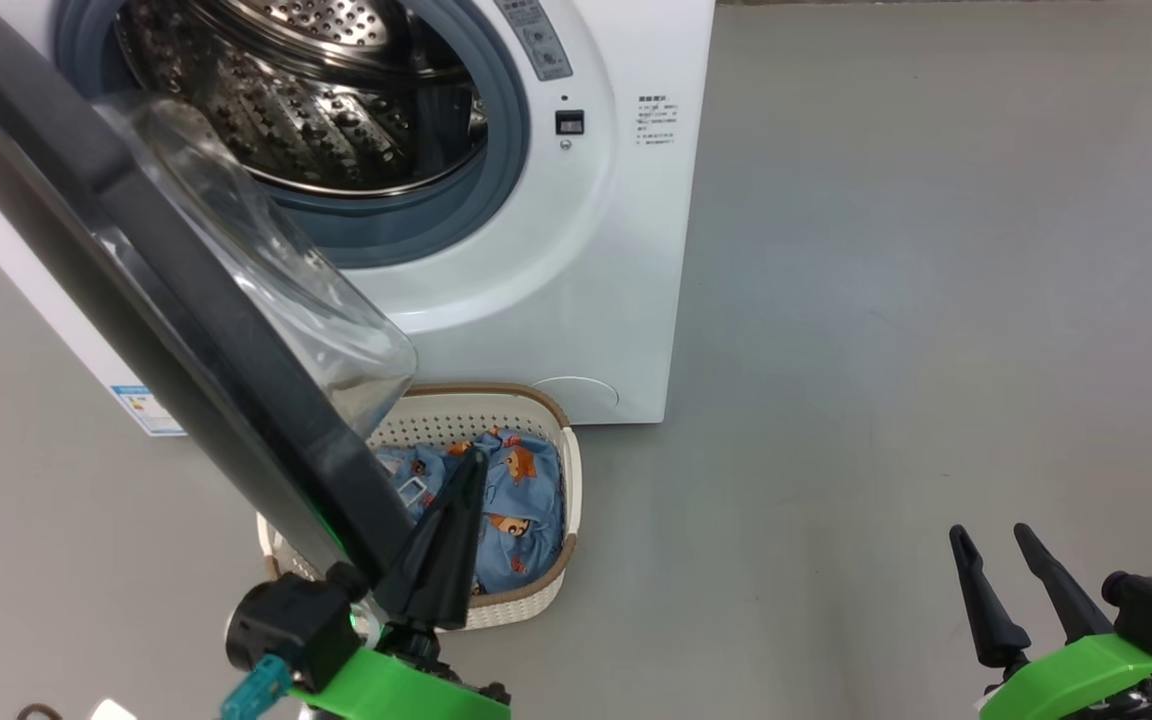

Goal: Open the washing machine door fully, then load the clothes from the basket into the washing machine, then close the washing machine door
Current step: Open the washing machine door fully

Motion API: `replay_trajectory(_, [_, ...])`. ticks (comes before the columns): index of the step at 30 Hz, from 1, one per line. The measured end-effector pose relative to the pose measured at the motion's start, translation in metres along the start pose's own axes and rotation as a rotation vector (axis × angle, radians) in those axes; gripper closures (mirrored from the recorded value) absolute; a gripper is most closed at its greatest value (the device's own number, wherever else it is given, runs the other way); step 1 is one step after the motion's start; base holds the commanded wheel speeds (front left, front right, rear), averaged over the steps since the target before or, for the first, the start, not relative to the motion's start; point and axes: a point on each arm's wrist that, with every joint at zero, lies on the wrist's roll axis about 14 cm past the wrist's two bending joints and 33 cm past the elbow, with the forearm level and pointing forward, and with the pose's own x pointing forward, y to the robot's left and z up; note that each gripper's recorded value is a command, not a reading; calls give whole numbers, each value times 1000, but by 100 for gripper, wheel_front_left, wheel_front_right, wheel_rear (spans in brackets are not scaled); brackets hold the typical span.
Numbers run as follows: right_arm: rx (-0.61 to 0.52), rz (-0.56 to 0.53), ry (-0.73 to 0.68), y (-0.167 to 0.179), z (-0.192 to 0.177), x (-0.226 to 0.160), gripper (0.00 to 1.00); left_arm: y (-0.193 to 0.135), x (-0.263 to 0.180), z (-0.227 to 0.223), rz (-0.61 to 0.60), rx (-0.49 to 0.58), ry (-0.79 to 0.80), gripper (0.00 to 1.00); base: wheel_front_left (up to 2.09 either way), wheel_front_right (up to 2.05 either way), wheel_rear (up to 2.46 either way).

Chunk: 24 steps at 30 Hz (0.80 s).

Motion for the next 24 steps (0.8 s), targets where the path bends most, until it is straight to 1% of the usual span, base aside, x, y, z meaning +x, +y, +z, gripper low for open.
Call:
replay_trajectory(4, [0, -2, -5, -1, 2, 0, 0, 11, -1, -13, 36, -9, 35, 100, 0, 0, 0])
replay_trajectory(12, [4, -1, -10, 1, 3, 0, 0, 29, -3, -23, 92, -5, 65, 100, 0, 0, 0])
replay_trajectory(18, [4, 7, -16, 4, 5, 2, 0, 41, -6, -23, 133, -2, 65, 100, 0, 0, 0])
replay_trajectory(24, [2, 25, -20, 10, 7, 5, 0, 46, -10, -18, 155, -2, 51, 100, 0, 0, 0])
